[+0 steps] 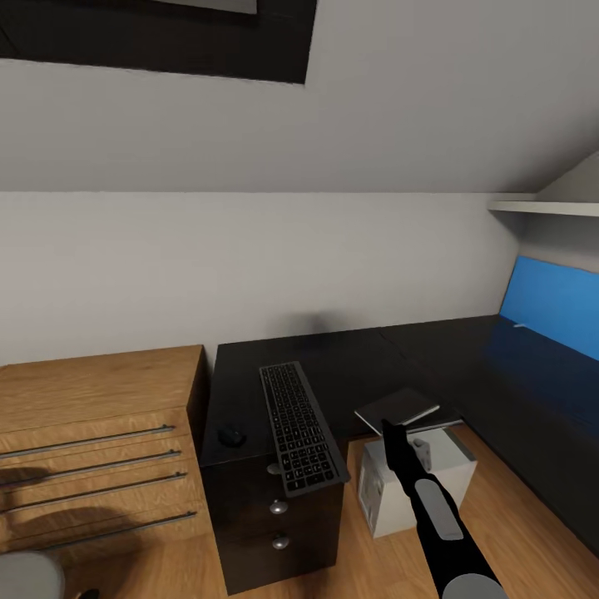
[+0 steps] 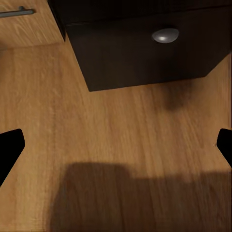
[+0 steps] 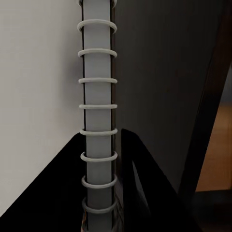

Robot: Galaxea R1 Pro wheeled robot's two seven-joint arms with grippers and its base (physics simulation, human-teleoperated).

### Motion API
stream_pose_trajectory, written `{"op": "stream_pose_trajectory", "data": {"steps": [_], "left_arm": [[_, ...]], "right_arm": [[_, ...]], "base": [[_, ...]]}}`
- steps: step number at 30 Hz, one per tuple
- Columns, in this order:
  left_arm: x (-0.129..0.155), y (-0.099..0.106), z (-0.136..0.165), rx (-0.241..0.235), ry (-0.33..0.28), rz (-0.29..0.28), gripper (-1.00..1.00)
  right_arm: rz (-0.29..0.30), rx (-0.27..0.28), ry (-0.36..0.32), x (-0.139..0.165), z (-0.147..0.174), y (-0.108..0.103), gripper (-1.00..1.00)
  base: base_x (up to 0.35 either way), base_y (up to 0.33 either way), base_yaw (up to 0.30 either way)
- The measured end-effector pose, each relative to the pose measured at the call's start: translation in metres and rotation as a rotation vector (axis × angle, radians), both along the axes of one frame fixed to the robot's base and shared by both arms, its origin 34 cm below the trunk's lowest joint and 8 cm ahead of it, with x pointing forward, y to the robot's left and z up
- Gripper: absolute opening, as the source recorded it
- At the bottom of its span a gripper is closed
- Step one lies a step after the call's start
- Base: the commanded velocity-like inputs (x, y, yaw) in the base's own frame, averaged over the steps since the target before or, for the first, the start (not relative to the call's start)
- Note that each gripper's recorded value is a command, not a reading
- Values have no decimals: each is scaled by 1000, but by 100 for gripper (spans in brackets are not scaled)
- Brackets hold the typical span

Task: In the bedroom, organize the workspace by keeping the computer under the desk, ensuring the monitor is on the desk, placing the keyboard on the desk next to the monitor, placing the mouse on the desk next to the keyboard, moving the folder from the swivel chair onto the desk next to the mouse, stacking the notebook on top of the folder with the pen on top of the notebook, and positioning the swivel chair next to the desk.

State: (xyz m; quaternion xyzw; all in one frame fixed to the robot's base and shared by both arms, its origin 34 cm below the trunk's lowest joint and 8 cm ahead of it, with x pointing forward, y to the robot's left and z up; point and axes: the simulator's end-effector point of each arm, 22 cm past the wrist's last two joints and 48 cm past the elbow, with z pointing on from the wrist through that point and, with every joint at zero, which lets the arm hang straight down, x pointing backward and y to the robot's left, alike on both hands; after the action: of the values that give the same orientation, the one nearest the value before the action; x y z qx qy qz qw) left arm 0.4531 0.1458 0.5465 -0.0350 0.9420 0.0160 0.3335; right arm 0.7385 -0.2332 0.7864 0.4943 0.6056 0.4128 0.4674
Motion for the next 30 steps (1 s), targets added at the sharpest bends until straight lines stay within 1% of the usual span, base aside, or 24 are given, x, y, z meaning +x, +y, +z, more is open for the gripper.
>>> {"op": "stream_pose_trajectory", "data": {"steps": [6, 27, 30], "left_arm": [[5, -2, 5, -7, -13, 0, 100], [2, -2, -34, -10, -13, 1, 100], [2, -2, -33, -10, -14, 2, 100]], "right_arm": [[-5, -4, 1, 0, 0, -4, -100], [-6, -9, 1, -3, -38, -8, -100], [-6, -9, 1, -3, -38, -8, -100]], "base": [[0, 0, 0], [0, 0, 0], [0, 0, 0]]}}
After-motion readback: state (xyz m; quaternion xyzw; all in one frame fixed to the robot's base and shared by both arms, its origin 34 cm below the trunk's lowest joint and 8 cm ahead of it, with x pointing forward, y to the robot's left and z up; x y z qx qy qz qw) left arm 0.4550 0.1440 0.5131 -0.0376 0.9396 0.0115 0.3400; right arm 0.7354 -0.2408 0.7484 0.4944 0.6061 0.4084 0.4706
